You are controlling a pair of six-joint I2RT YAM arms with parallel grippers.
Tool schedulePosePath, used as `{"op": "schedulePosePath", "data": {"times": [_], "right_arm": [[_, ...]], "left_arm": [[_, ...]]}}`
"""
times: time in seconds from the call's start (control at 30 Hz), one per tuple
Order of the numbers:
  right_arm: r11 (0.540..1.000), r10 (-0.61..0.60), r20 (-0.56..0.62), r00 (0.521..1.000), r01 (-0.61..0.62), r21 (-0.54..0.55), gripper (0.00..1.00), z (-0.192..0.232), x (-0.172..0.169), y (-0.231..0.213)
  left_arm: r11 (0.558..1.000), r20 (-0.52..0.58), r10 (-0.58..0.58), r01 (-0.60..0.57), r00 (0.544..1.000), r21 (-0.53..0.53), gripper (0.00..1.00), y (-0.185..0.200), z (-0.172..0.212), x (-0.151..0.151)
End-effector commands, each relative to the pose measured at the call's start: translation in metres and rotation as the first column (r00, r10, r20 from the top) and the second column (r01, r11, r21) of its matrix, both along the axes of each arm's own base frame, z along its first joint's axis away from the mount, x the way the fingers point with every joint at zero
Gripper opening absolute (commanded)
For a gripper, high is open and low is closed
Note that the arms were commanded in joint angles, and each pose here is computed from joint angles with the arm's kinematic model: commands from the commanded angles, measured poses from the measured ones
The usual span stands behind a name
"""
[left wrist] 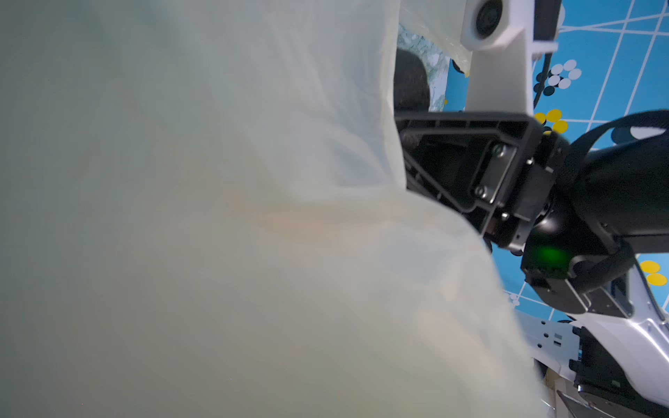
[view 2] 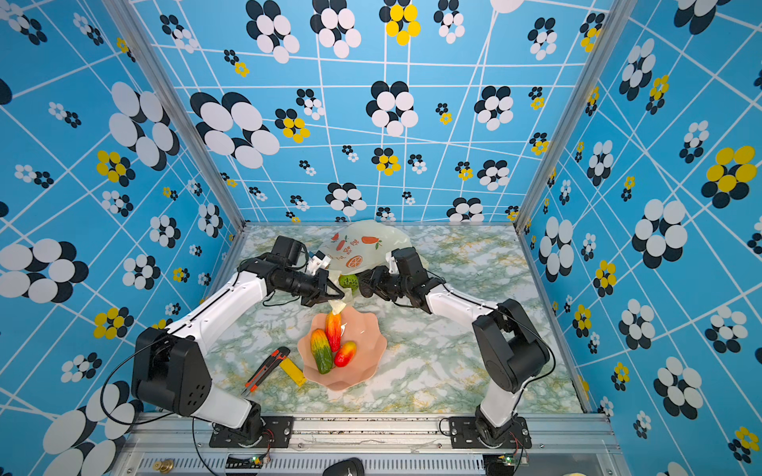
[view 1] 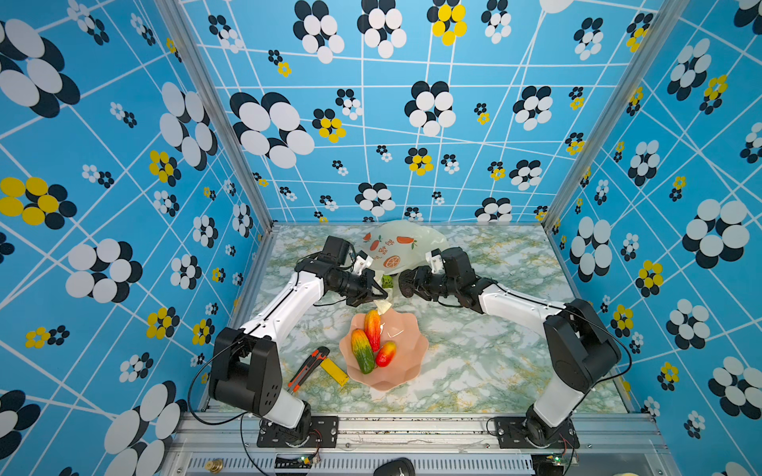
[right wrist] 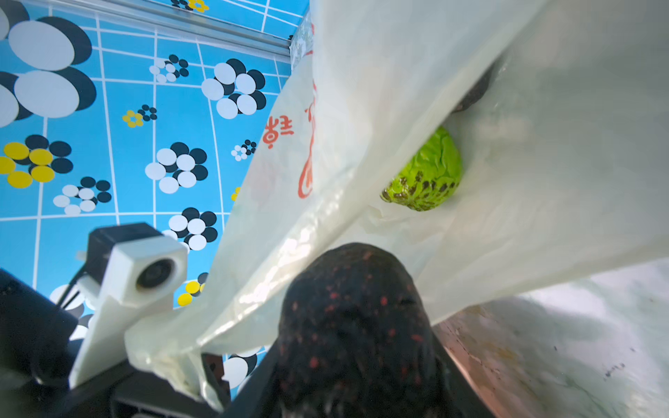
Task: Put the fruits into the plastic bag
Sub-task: 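Lift the black fruit with the right gripper and carry it into the bag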
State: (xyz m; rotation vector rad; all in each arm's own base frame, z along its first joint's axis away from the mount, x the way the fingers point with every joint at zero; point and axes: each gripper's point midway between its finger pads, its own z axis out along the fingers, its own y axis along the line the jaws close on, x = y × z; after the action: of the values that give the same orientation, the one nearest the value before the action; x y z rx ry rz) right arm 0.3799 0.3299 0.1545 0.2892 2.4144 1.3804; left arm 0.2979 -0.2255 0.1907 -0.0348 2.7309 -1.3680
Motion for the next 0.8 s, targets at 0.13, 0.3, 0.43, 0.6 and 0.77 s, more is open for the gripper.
{"op": "schedulePosePath", "data": {"times": [0.13, 0.3, 0.43, 0.6, 0.77], "right_arm": [[0.991, -0.13, -0.05, 0.99, 0.13, 0.006, 0.5, -0.014, 0.053, -0.005], [0.989, -0.141, 0.006, 0.99, 0.141, -0.036, 0.49, -0.017, 0.078, 0.001], [0.982, -0.169, 0.039, 0.985, 0.171, -0.084, 0.5, -0.024, 0.086, -0.005], [0.976, -0.181, 0.021, 0.983, 0.182, -0.121, 0.5, -0.038, 0.086, -0.009], [0.973, -0.172, 0.019, 0.985, 0.173, -0.151, 0.5, -0.043, 0.082, -0.012]], "left_arm": [[0.998, 0.012, -0.048, 0.047, 0.999, 0.039, 0.0, -0.006, 0.0, -0.008], [0.999, -0.004, -0.031, 0.031, 1.0, 0.036, 0.0, -0.006, -0.003, -0.002], [1.0, -0.029, -0.017, 0.017, 0.999, 0.015, 0.0, -0.007, -0.002, 0.005], [0.999, -0.035, 0.034, -0.034, 0.999, -0.009, 0.0, -0.005, 0.001, 0.018], [0.995, -0.066, 0.067, -0.072, 0.996, -0.067, 0.0, -0.009, 0.002, 0.033]]}}
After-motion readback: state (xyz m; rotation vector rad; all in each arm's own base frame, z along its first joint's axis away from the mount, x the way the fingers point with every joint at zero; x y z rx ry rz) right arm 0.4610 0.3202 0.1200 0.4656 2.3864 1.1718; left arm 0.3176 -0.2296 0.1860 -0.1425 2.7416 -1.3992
